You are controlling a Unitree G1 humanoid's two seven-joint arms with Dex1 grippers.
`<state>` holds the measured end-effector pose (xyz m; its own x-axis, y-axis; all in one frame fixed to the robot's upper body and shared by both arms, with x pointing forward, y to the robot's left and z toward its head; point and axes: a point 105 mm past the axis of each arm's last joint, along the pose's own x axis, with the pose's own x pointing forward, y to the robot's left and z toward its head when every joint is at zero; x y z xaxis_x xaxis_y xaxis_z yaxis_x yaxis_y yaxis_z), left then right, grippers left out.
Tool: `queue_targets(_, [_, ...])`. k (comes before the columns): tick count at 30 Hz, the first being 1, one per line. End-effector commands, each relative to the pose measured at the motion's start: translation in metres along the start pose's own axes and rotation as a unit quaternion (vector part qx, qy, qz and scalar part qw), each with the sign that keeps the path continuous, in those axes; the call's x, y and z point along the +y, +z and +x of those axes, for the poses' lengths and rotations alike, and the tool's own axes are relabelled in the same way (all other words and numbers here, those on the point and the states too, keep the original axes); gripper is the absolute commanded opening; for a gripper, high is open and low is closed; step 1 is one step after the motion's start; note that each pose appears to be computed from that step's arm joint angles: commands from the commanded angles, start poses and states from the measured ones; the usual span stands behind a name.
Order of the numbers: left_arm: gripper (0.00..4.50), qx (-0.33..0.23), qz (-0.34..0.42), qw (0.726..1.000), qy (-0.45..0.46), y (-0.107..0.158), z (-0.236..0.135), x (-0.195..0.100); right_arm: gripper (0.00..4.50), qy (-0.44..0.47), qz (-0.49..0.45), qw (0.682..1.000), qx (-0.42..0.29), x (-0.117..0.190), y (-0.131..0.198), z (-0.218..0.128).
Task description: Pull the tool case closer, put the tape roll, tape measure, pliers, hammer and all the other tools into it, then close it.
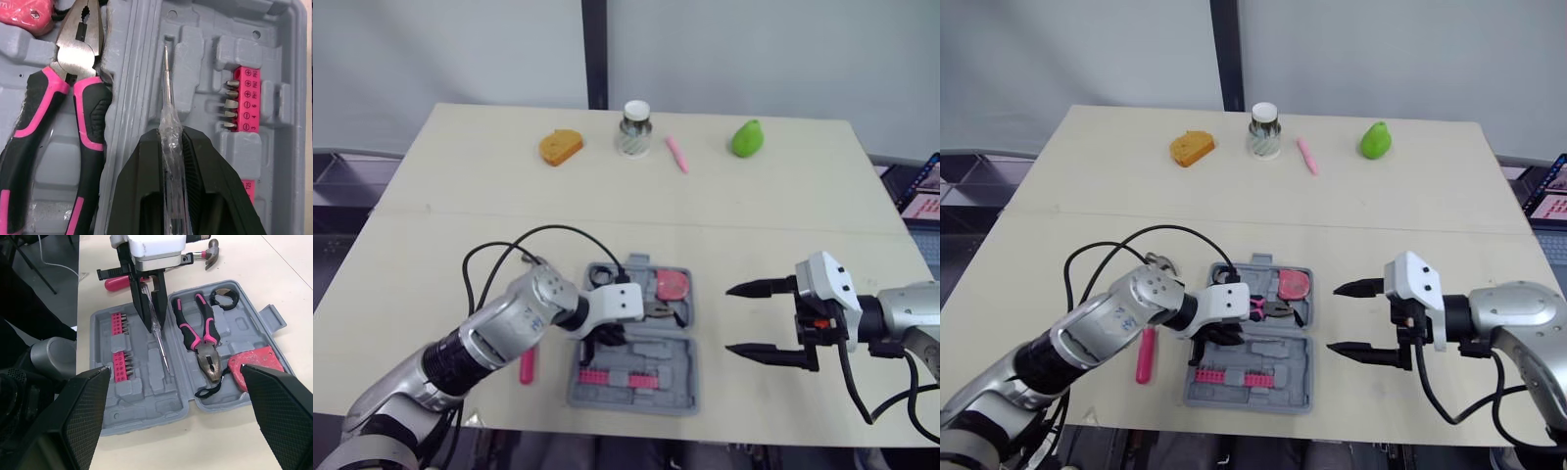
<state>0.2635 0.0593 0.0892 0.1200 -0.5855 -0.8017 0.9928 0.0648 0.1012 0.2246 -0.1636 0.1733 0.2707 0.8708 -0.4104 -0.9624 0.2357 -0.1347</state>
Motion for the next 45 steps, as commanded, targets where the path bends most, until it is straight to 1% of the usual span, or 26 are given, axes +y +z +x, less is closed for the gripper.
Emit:
queue_targets(1, [0.06, -0.007, 0.020, 1.000, 0.002, 0.007, 0.000, 0.000, 4.50, -0.002, -0.024, 1.000, -0.003, 0.001, 0.010, -0.003])
queue_targets(29, [0.06, -0.013, 0.030, 0.999, -0.005, 0.008, 0.011, -0.003, 4.50, -0.012, -0.015, 1.000, -0.007, 0.003, 0.009, -0.005])
queue_targets(30, [1.11, -0.013, 0.030, 0.999, -0.006, 0.008, 0.011, -0.003, 4.50, -0.012, -0.015, 1.000, -0.007, 0.003, 0.009, -0.005])
queue_targets(31, [1.38, -0.014, 0.031, 0.999, -0.008, 0.008, 0.011, -0.004, 4.50, -0.012, -0.015, 1.000, -0.007, 0.003, 0.009, -0.005])
queue_targets(35, [3.18, -0.021, 0.031, 0.999, -0.015, 0.013, 0.010, -0.007, 4.50, -0.012, -0.014, 1.000, -0.007, 0.004, 0.009, -0.006])
queue_targets(41, [3.18, -0.051, 0.025, 0.998, -0.025, 0.030, 0.001, -0.012, 4.50, -0.008, -0.010, 1.000, -0.009, 0.004, 0.010, -0.006])
queue_targets(44, [3.18, -0.075, -0.002, 0.997, -0.020, 0.038, -0.011, -0.011, 4.50, -0.007, -0.008, 1.000, -0.012, 0.005, 0.011, -0.007])
queue_targets(45, [3.18, -0.096, -0.023, 0.995, -0.023, 0.042, -0.020, -0.010, 4.50, -0.009, -0.008, 1.000, -0.013, 0.004, 0.012, -0.007])
